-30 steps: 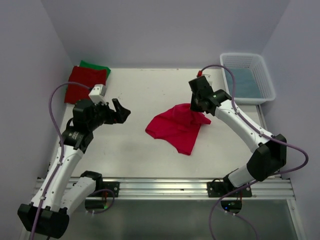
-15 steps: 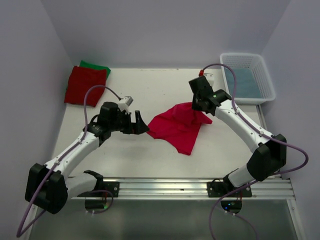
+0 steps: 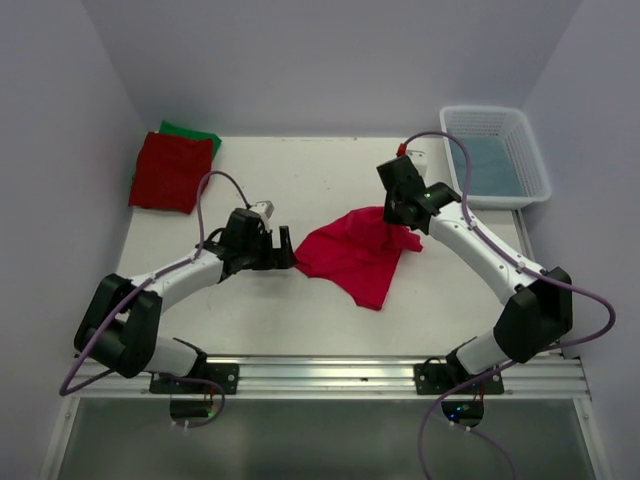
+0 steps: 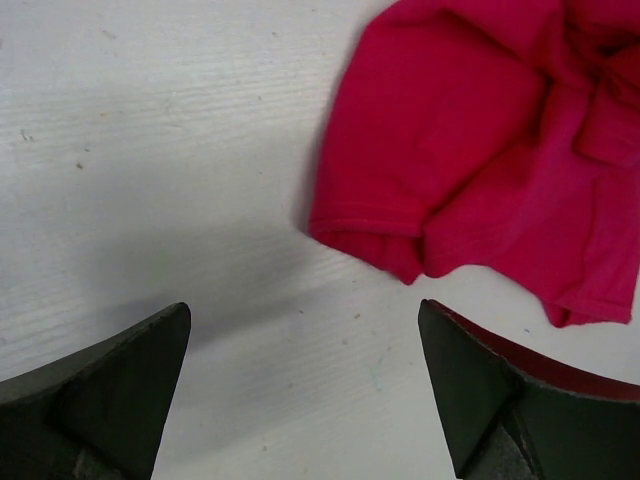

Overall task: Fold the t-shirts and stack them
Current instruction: Move the tshirt to the center of the board, then flatten out the tshirt

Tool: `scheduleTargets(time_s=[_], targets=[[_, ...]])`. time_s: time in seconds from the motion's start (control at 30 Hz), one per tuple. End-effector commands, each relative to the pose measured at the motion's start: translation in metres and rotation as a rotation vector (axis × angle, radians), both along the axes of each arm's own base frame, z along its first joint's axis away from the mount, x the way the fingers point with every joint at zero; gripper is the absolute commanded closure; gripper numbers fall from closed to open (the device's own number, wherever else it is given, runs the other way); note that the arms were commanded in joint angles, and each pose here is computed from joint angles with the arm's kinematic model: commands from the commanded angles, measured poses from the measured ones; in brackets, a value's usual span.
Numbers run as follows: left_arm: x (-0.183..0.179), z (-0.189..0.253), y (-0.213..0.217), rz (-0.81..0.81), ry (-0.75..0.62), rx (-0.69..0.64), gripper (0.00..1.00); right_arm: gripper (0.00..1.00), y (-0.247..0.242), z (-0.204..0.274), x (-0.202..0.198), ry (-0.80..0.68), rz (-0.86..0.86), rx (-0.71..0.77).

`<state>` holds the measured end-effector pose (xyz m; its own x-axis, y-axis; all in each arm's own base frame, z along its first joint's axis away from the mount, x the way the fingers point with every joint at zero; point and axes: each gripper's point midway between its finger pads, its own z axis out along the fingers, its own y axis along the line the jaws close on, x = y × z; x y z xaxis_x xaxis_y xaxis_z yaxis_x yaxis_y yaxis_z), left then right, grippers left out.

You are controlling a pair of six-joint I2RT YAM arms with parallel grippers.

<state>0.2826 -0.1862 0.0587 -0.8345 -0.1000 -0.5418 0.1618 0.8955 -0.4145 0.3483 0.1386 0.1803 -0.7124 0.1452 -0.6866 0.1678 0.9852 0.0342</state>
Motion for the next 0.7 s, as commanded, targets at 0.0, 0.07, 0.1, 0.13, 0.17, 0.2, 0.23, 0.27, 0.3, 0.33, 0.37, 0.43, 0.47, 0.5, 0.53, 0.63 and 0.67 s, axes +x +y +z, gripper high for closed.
scheduleTargets(time_s=[0.0, 0.07, 0.1, 0.13, 0.17, 0.2, 0.23, 0.27, 0.3, 0.33, 0.37, 0.43, 0.47, 0.5, 0.53, 0.63, 0.67], targets=[[0.023, -0.008, 0.002, 0.07, -0.059, 0.028, 0.0, 1.0, 0.0, 0.017, 0.003, -0.067, -0.006, 0.025], [0.025, -0.019, -0.001, 0.075, -0.042, 0.021, 0.0, 1.0, -0.001, 0.017, 0.002, -0.067, -0.007, 0.024], [0.027, -0.02, -0.005, 0.072, -0.055, 0.004, 0.0, 1.0, -0.001, 0.018, 0.002, -0.07, -0.005, 0.024], [0.028, -0.023, -0.006, 0.079, -0.05, -0.005, 0.0, 1.0, -0.001, 0.02, 0.001, -0.075, -0.003, 0.025], [0.031, -0.022, -0.01, 0.074, -0.063, -0.023, 0.0, 1.0, -0.002, 0.02, 0.001, -0.075, -0.002, 0.024], [0.031, -0.024, -0.012, 0.073, -0.061, -0.032, 0.0, 1.0, -0.002, 0.021, 0.001, -0.079, -0.003, 0.025], [0.032, -0.028, -0.015, 0.074, -0.05, -0.04, 0.0, 1.0, -0.002, 0.021, 0.001, -0.08, -0.002, 0.023], [0.034, -0.027, -0.019, 0.065, -0.059, -0.058, 0.0, 1.0, -0.002, 0.021, 0.0, -0.081, -0.002, 0.025], [0.035, -0.031, -0.022, 0.062, -0.048, -0.064, 0.0, 1.0, -0.003, 0.02, 0.0, -0.079, 0.0, 0.022], [0.036, -0.032, -0.025, 0.06, -0.045, -0.079, 0.0, 1.0, -0.002, 0.02, 0.0, -0.08, 0.0, 0.024], [0.037, -0.03, -0.032, 0.044, -0.047, -0.107, 0.0, 1.0, -0.003, 0.02, -0.001, -0.08, 0.0, 0.021], [0.039, -0.035, -0.042, 0.03, -0.025, -0.131, 0.0, 1.0, -0.004, 0.019, -0.002, -0.079, -0.002, 0.019], [0.039, -0.033, -0.049, 0.006, -0.026, -0.158, 0.01, 1.0, -0.004, 0.018, -0.002, -0.079, -0.002, 0.019], [0.04, -0.037, -0.055, -0.008, -0.014, -0.168, 0.02, 1.0, -0.004, 0.019, -0.001, -0.085, -0.001, 0.019], [0.04, -0.037, -0.063, -0.025, -0.013, -0.183, 0.02, 1.0, -0.005, 0.018, -0.002, -0.084, -0.003, 0.018], [0.037, -0.04, -0.085, -0.084, 0.009, -0.236, 0.14, 1.0, -0.005, 0.017, -0.003, -0.079, 0.0, 0.015], [0.034, -0.039, -0.094, -0.116, 0.019, -0.266, 0.18, 1.0, -0.004, 0.016, -0.003, -0.079, 0.002, 0.017]])
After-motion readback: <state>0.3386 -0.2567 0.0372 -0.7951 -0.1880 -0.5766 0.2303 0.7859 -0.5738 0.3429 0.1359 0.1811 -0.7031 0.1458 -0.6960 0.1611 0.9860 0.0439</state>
